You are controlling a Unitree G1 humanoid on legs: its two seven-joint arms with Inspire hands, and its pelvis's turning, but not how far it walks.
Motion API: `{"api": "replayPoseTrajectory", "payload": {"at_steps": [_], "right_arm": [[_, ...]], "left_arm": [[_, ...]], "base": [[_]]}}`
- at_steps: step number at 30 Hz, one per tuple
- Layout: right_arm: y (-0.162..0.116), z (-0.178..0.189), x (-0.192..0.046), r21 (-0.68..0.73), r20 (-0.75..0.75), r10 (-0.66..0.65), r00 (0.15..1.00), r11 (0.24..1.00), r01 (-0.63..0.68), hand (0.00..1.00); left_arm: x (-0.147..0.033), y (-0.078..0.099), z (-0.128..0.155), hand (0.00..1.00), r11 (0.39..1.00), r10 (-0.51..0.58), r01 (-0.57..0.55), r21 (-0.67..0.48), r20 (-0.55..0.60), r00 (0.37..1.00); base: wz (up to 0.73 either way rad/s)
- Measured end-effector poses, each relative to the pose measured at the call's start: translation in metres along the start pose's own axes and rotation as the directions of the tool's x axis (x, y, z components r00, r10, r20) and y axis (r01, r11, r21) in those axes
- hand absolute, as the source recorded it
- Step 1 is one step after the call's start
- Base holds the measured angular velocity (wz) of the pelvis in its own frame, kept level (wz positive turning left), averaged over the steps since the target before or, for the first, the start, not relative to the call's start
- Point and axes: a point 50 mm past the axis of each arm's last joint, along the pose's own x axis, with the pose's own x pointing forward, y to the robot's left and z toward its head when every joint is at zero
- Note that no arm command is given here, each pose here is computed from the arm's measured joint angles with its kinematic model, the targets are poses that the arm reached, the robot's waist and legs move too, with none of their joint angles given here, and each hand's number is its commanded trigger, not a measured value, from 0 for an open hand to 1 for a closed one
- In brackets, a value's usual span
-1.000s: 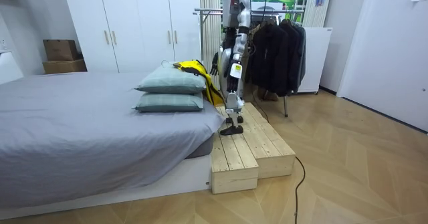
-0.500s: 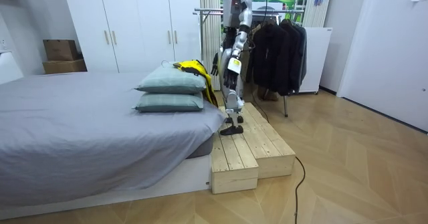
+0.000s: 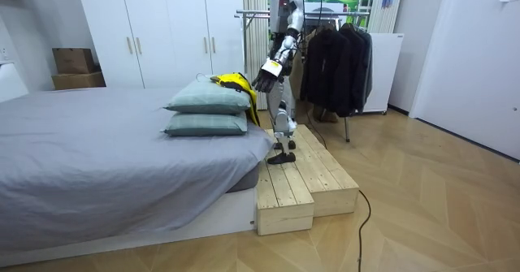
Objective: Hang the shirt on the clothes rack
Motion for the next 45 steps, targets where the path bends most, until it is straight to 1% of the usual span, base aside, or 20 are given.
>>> {"api": "replayPoseTrajectory", "payload": {"at_steps": [2,6,9,10,19,27,35,41,45], "right_arm": [[0.0,0.002,0.0,-0.002,0.007,-0.001,1.0,1.0,0.001,0.0],[-0.003,0.005,-0.001,-0.008,0.018,-0.019,1.0,1.0,0.019,0.0],[-0.004,0.005,-0.001,-0.007,0.021,-0.022,1.0,1.0,0.022,0.0],[-0.004,0.005,-0.001,-0.007,0.021,-0.021,1.0,1.0,0.021,0.0],[-0.004,0.005,-0.001,-0.016,0.025,-0.011,1.0,1.0,0.011,0.0],[-0.003,0.006,-0.001,-0.016,0.024,-0.012,1.0,1.0,0.012,0.0],[-0.001,0.01,0.0,-0.019,0.032,-0.01,0.999,1.0,0.01,0.0],[0.0,0.012,0.001,-0.031,0.034,-0.011,0.999,0.999,0.012,0.0],[-0.001,0.012,0.0,-0.056,0.026,-0.015,1.0,0.998,0.016,0.0]], "left_arm": [[0.002,0.003,0.007,0.0,0.999,0.031,-0.032,0.012,0.042,0.999],[0.008,0.016,0.024,0.0,0.99,0.133,-0.14,0.033,0.156,0.979],[0.008,0.018,0.032,0.0,0.982,0.16,-0.179,0.065,0.225,0.961],[0.007,0.017,0.034,0.0,0.979,0.157,-0.185,0.09,0.256,0.954],[0.001,0.003,0.047,0.0,0.959,0.069,-0.167,0.228,0.382,0.921],[-0.005,-0.007,0.052,0.0,0.952,0.014,-0.141,0.273,0.42,0.907],[-0.005,-0.008,0.053,0.0,0.945,0.01,-0.147,0.291,0.425,0.905],[-0.004,-0.008,0.062,0.0,0.935,0.004,-0.169,0.313,0.467,0.884],[-0.007,-0.012,0.064,0.0,0.92,-0.028,-0.175,0.351,0.505,0.863]], "base": [[0.0],[-0.03],[-0.01],[0.0],[0.0],[-0.04],[-0.02],[0.0],[0.0]]}}
